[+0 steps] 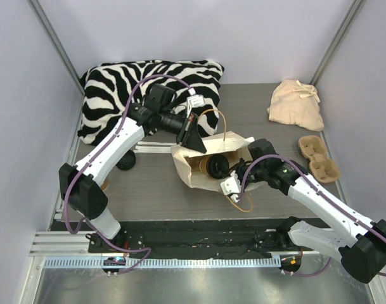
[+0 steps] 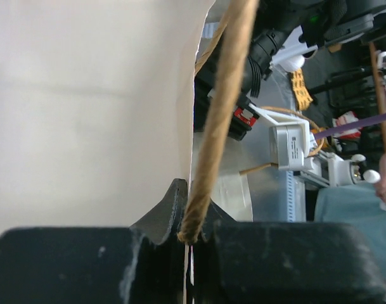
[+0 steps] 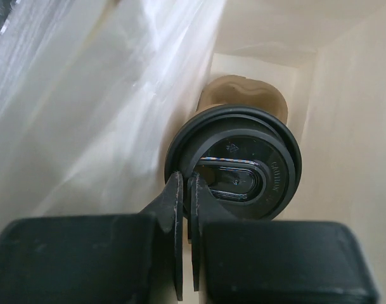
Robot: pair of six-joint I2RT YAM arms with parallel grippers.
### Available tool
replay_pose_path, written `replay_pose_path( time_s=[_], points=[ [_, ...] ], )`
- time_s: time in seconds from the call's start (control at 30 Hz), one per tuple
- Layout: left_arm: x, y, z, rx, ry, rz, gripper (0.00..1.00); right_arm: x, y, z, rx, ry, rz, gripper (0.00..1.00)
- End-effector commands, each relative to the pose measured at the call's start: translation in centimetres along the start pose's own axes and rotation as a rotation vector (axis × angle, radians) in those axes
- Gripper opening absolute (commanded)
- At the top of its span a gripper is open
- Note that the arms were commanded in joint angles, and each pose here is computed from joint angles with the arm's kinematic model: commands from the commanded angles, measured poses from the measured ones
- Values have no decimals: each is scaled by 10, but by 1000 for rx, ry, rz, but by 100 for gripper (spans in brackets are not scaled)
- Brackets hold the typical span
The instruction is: Pack the takeout coffee
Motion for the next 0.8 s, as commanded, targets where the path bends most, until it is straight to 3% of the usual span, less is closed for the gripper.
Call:
replay_pose_path(
  time_s=[0.0, 0.13, 0.33, 0.5, 0.77],
  points=[
    [-3, -4, 16, 110, -83, 57, 7, -7, -37, 7, -163, -14, -134, 1],
    [0, -13, 16, 167, -91, 37, 0, -6, -37, 9, -180, -33, -122, 1],
    [4, -18, 15, 151, -61, -38, 0, 0, -53, 1, -292, 10, -227, 1],
    [7, -19, 14, 132, -51, -54, 0, 11, -49, -12, -390, 98, -153, 1],
    [9, -18, 15, 109, -44, -69, 0, 21, -36, -16, -413, 87, -22, 1]
  ],
)
Point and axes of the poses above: each gripper's point midway between its finger pads, its own x axis out along the fingers, its own y axis along the line the jaws close on, z = x × y, the point moved 3 cm from there along -x, back along the fingers, and after that the axes turned 8 degrees about -x, right-handed, at the moved point
